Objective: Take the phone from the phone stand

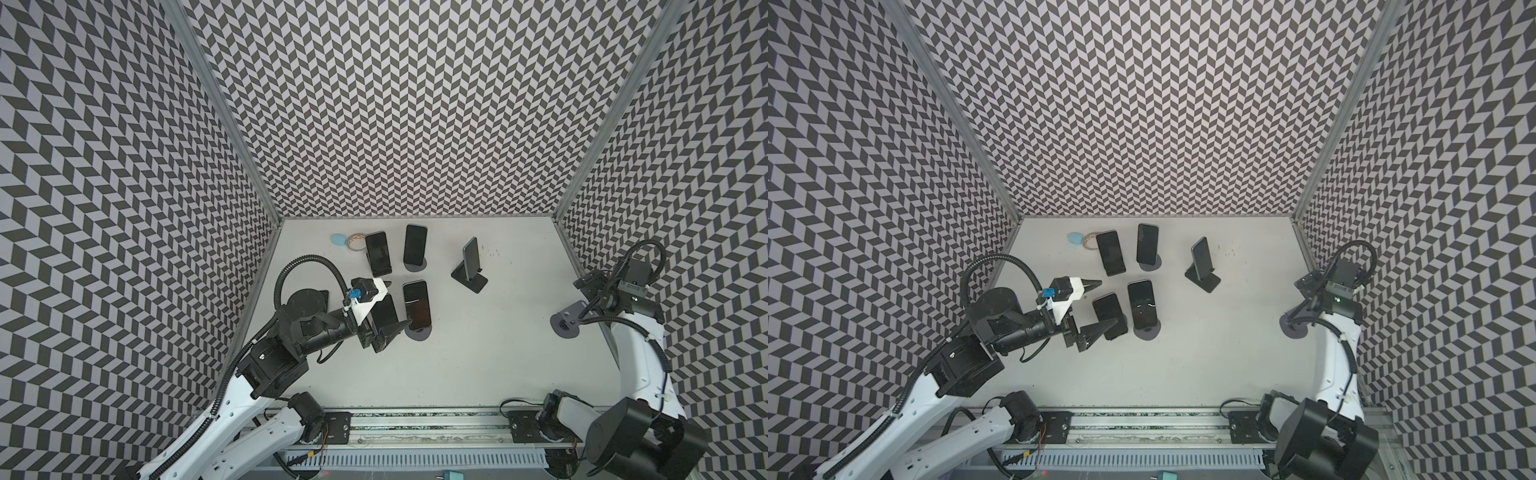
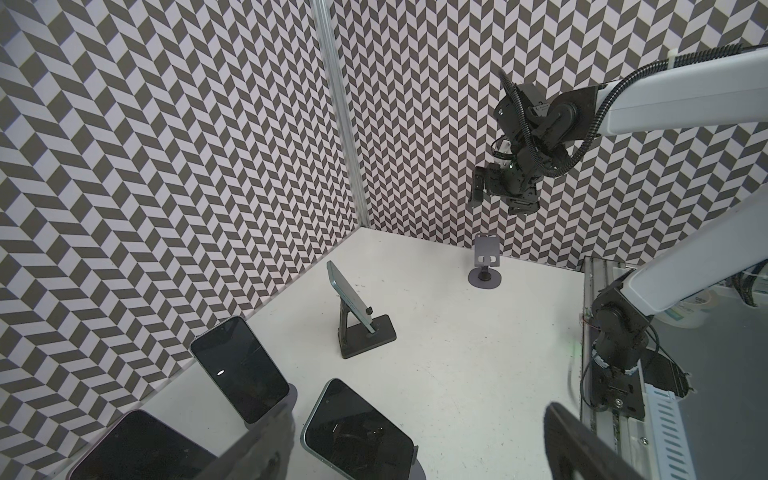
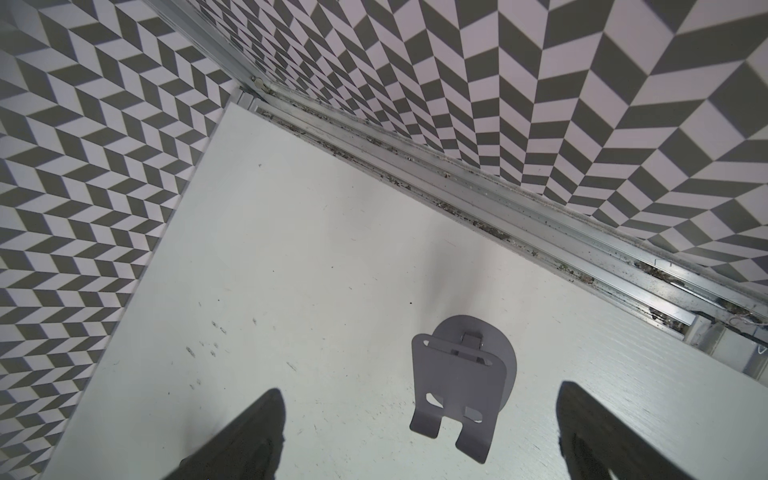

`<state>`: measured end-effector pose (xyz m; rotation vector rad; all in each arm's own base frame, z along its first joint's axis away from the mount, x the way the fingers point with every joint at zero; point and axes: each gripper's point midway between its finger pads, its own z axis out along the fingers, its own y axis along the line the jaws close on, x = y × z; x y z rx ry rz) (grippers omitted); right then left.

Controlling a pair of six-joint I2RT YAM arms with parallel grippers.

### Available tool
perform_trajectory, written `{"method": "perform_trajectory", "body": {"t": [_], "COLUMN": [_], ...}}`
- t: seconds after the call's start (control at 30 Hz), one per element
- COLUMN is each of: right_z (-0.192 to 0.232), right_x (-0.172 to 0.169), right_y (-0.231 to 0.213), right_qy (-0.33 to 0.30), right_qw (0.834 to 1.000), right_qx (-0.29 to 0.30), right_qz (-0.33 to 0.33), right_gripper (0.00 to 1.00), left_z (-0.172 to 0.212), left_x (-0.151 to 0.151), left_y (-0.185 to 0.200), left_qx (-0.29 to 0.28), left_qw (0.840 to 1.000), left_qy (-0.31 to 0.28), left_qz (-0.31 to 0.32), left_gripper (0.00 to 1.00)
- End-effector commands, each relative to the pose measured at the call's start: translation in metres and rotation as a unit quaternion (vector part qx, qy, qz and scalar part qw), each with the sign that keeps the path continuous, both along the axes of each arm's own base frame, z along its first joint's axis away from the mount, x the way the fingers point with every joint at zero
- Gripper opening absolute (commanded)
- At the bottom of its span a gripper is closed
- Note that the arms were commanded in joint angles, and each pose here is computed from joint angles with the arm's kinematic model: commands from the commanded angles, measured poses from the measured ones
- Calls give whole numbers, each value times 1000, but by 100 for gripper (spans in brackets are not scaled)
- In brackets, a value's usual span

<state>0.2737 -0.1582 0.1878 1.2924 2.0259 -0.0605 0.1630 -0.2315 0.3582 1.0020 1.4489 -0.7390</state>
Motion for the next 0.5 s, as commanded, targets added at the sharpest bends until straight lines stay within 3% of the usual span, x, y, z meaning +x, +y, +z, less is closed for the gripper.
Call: {"method": "perform_trajectory", "body": {"t": [0.0, 0.23, 0.47], "right_z": [19, 53, 95], "right_x": [9, 39, 77], "right_y": [1, 30, 70], "right_qy": [-19, -74, -135], "right_qw": [1000, 992, 970], "right_qx": [-16, -45, -80], "right_qz": [15, 96, 186], "right_gripper": [99, 96, 93], "left_z": [16, 16, 17], "left_x": [-4, 2, 14], "left_y": [1, -3, -12], "left_qx": [-13, -17, -22], "left_qw": [1000, 1000, 1000], "left_qy": [-17, -13, -8], "left_qz": [-4, 3, 10], "left_gripper": [94, 94, 94]}}
